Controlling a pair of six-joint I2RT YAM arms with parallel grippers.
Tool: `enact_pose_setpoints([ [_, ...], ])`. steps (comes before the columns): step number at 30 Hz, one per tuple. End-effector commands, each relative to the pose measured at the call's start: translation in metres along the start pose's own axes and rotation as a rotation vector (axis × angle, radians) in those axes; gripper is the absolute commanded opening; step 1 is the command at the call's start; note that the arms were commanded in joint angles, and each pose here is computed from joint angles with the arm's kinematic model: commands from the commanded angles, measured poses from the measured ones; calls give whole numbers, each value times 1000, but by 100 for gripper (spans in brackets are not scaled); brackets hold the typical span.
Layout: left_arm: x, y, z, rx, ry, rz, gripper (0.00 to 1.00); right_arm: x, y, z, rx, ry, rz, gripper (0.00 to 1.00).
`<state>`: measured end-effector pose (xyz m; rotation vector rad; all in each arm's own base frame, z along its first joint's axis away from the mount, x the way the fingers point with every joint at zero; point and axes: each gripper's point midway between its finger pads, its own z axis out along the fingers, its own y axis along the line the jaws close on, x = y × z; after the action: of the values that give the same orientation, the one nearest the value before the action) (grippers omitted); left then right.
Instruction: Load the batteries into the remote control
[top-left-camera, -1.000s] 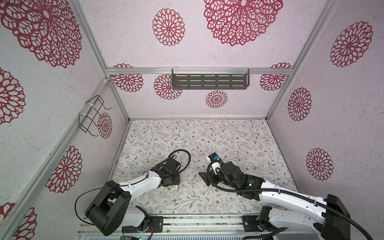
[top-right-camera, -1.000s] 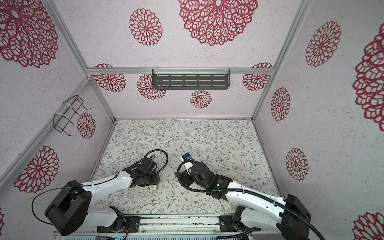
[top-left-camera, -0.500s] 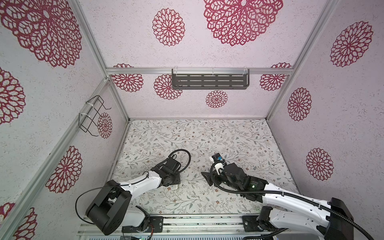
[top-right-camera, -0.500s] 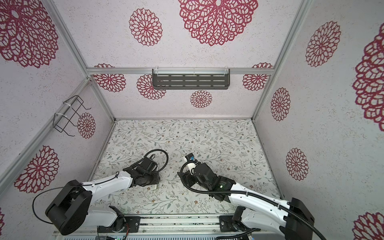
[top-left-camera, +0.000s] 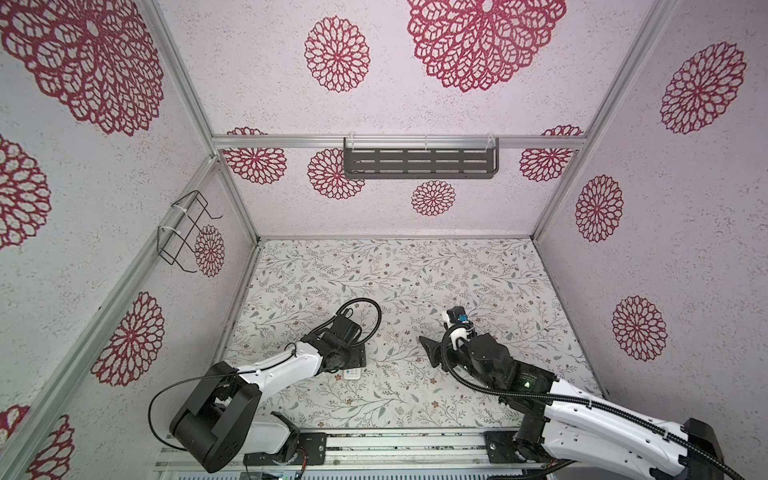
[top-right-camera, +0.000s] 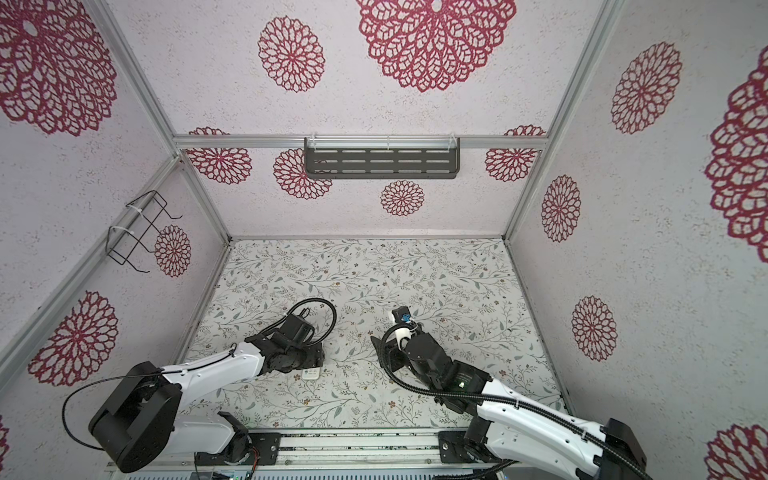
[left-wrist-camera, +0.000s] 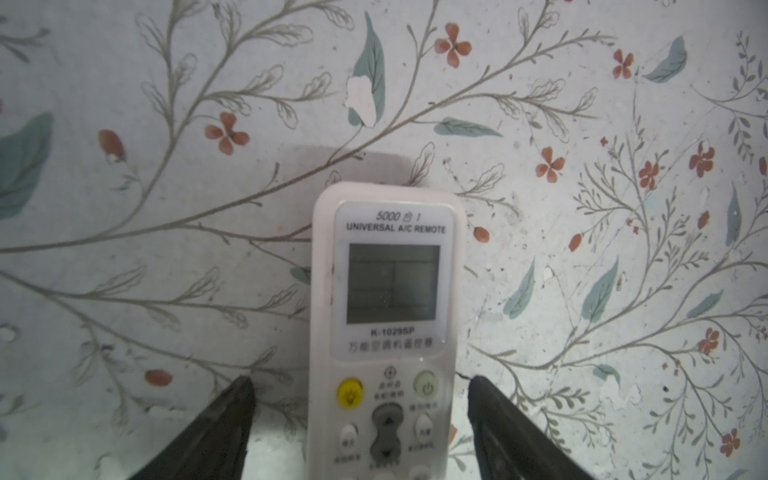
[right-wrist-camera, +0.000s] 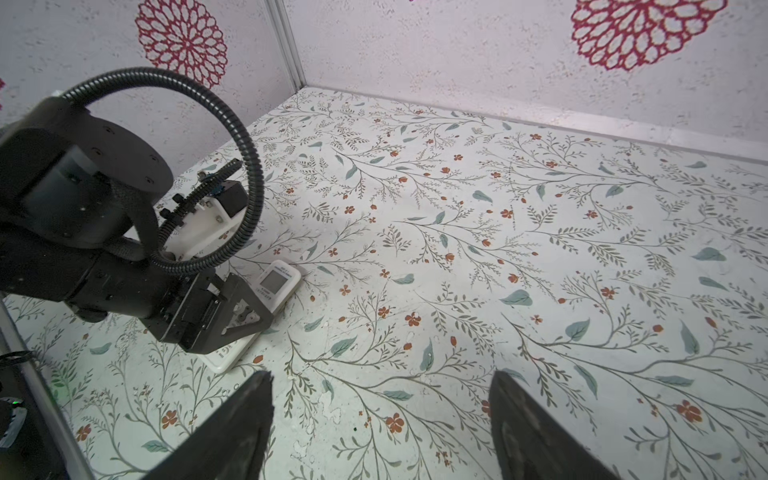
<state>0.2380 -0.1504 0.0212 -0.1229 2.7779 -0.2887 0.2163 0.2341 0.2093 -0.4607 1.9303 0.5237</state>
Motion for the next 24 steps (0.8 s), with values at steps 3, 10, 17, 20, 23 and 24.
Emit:
enact_pose_setpoints([
  [3,-12,-6,-16,9,-30,13,97,6,-41,-6,221,56,-122,98],
  [10,-29,-4,-30,-8,-85,5,97,13,-83,-15,416,93,-199,99],
  [17,-76,5,-50,-62,-260,-61,97,10,-136,-31,592,-31,-142,99],
  [20,-99,5,-66,-45,-353,-59,97,13,-163,-44,689,-120,-104,99],
  [23,-120,27,-89,-116,-527,-151,97,22,-190,-59,773,-206,-23,99],
  [24,-124,38,-96,-160,-577,-187,97,24,-197,-63,792,-240,7,99],
])
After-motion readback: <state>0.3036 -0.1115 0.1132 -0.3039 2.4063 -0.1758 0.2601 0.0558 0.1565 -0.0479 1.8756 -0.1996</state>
